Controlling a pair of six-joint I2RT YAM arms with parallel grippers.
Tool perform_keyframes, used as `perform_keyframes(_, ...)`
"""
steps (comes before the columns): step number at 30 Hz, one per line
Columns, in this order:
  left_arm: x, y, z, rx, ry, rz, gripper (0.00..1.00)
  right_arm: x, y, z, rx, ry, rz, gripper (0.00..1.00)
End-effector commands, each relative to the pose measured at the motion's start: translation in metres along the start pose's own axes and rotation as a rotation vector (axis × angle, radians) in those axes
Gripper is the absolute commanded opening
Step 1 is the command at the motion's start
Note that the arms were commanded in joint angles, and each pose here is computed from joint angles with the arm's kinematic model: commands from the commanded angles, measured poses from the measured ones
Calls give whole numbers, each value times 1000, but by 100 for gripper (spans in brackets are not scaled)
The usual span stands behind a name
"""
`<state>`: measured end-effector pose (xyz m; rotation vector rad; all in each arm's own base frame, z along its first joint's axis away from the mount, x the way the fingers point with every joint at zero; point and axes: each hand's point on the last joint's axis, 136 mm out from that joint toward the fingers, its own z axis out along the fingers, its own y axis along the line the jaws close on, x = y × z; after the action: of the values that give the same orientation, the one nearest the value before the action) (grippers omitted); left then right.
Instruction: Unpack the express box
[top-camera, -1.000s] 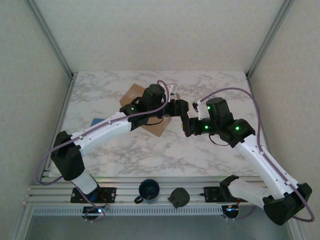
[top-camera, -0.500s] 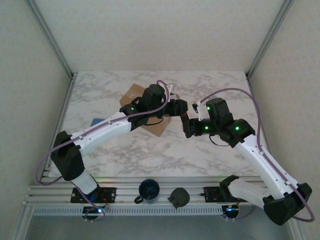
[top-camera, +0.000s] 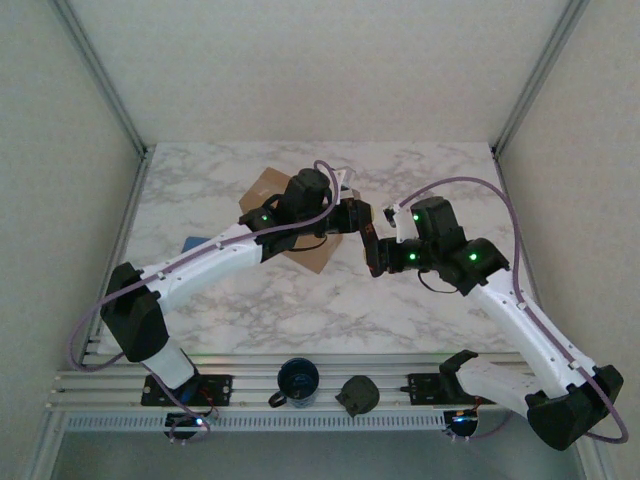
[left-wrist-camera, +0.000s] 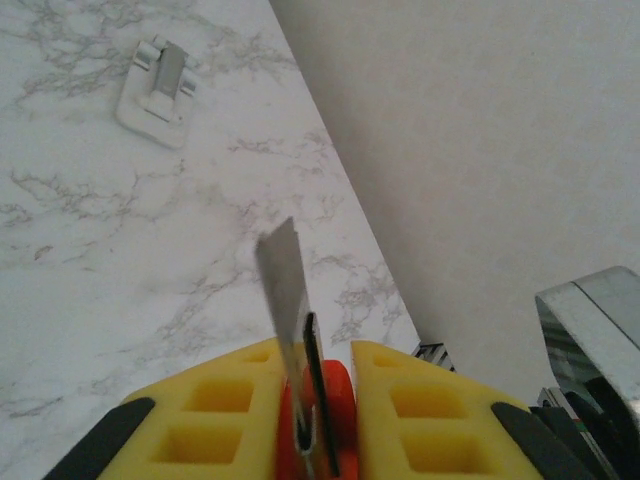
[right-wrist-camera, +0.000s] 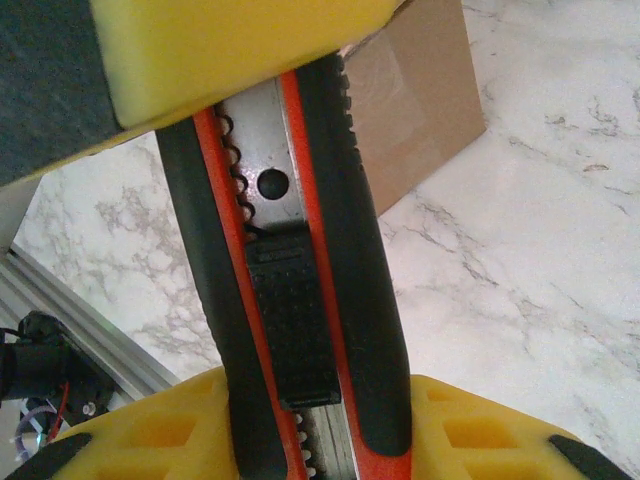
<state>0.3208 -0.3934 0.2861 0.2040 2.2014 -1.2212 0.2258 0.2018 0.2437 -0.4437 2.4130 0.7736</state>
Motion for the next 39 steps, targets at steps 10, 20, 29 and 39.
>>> perform_keyframes(10,-8,-9,-17,4,-34,44,0,-8,1,-9,5,-50,-37,50)
perform_keyframes(20,-30,-38,-36,100,-105,109,0,-19,10,-31,-108,-128,-68,99)
perform_keyframes(29,-66,-107,-84,300,-199,276,0,-63,60,-89,-448,-297,-148,99)
perform_keyframes(39,-88,-160,-131,465,-319,392,0,-117,95,-132,-557,-470,-249,99)
